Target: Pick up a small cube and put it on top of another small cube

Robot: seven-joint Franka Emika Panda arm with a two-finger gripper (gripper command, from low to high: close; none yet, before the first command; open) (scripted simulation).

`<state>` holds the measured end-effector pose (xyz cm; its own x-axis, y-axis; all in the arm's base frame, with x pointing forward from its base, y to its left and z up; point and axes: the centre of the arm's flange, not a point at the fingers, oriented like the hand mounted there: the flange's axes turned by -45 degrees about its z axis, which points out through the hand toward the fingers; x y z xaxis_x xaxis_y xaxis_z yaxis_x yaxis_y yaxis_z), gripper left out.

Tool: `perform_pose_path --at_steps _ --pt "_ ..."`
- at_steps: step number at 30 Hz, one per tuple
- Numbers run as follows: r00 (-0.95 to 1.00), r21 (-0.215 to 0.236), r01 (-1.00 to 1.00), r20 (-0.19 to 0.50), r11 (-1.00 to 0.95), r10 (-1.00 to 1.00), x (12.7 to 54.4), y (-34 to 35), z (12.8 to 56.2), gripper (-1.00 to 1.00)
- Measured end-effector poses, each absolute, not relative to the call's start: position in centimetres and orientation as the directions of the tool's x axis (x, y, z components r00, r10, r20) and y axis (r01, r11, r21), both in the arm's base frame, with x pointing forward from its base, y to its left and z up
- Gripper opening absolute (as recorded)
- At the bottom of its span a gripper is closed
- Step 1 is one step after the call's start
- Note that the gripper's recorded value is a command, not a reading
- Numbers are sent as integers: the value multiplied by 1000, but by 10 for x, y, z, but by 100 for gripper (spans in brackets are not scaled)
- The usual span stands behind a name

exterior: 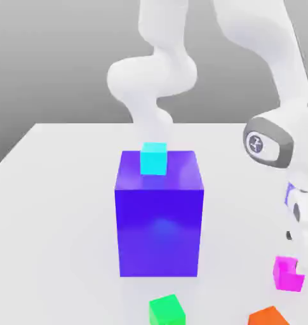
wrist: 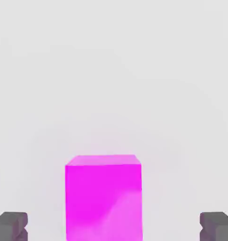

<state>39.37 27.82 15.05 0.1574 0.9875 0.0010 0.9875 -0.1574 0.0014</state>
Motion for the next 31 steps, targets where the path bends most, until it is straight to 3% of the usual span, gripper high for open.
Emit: perform_pose_path --at_steps 1,2,9,14,19,23,27,28,31 --pt "157 1 988 1 -157 988 393 278 138 0" --pt "156 0 988 0 -156 988 392 278 130 -100" --pt "155 0 988 -1 -155 988 392 278 131 -100" --pt "164 0 987 -2 -164 987 395 275 186 -100" --pt "418 4 908 -7 -418 908 462 160 217 -100" --pt "596 0 803 -3 -596 803 490 62 232 -100" --pt "653 -1 758 0 -653 758 497 26 190 -100" --pt "655 -1 756 -1 -655 756 497 25 182 100" --pt "655 -1 756 -1 -655 756 497 25 182 100"
